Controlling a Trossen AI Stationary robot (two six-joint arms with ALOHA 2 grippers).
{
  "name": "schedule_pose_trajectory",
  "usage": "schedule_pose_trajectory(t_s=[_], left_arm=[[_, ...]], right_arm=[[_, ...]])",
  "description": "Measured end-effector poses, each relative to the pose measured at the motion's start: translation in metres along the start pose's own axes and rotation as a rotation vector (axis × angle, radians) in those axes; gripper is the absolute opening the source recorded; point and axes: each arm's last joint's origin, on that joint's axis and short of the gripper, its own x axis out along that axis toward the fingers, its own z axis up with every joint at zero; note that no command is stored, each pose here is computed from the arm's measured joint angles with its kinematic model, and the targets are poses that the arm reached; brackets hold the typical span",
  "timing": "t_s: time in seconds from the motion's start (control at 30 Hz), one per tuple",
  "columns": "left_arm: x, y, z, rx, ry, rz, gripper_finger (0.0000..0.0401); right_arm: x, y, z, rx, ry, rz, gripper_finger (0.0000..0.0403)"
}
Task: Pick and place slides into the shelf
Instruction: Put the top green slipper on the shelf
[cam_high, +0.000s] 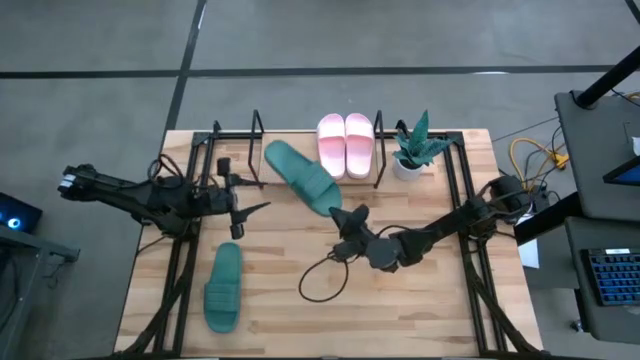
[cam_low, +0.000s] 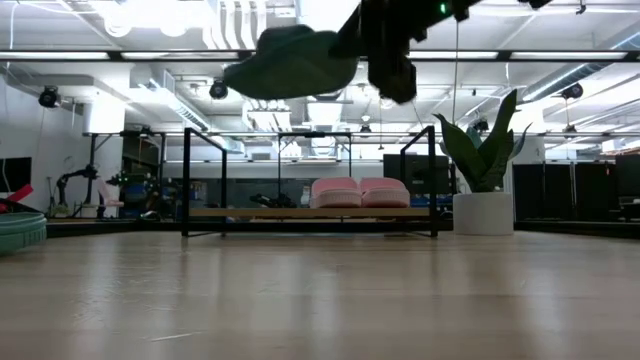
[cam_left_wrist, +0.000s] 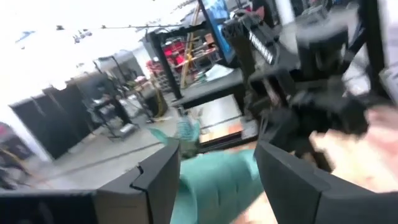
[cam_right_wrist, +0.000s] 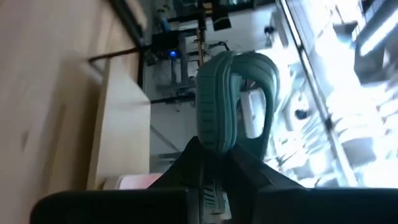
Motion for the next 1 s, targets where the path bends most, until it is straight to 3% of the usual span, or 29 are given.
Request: schedule_pose_trajectory(t_s=[0.2,0.3,0.57,0.8,1.0], left_arm=[[-0.003,0.001,-0.004,0.219,0.023,0.04,0.0195],[0.002,-0.001,-0.008,0.332,0.078,0.076,0.0195],[0.029,-0.02,-0.025,0.624,0.254,0.063,0.0194],[0.05,-0.031,-0.033,0.733,0.382,0.094,0.018],[0.056,-0.033,-0.037,0.757,0.437,0.124,0.0177]], right_arm=[[-0.006,-0.03,-0.006,0.299,-0.023,-0.022,0.0025],[-0.009,-0.039,-0.01,0.392,-0.029,-0.017,0.0025],[-0.012,-0.041,-0.013,0.45,-0.071,0.068,0.0024],[-0.013,-0.038,-0.013,0.459,-0.072,0.104,0.0024],[-0.014,-0.041,-0.013,0.461,-0.087,0.109,0.0024]])
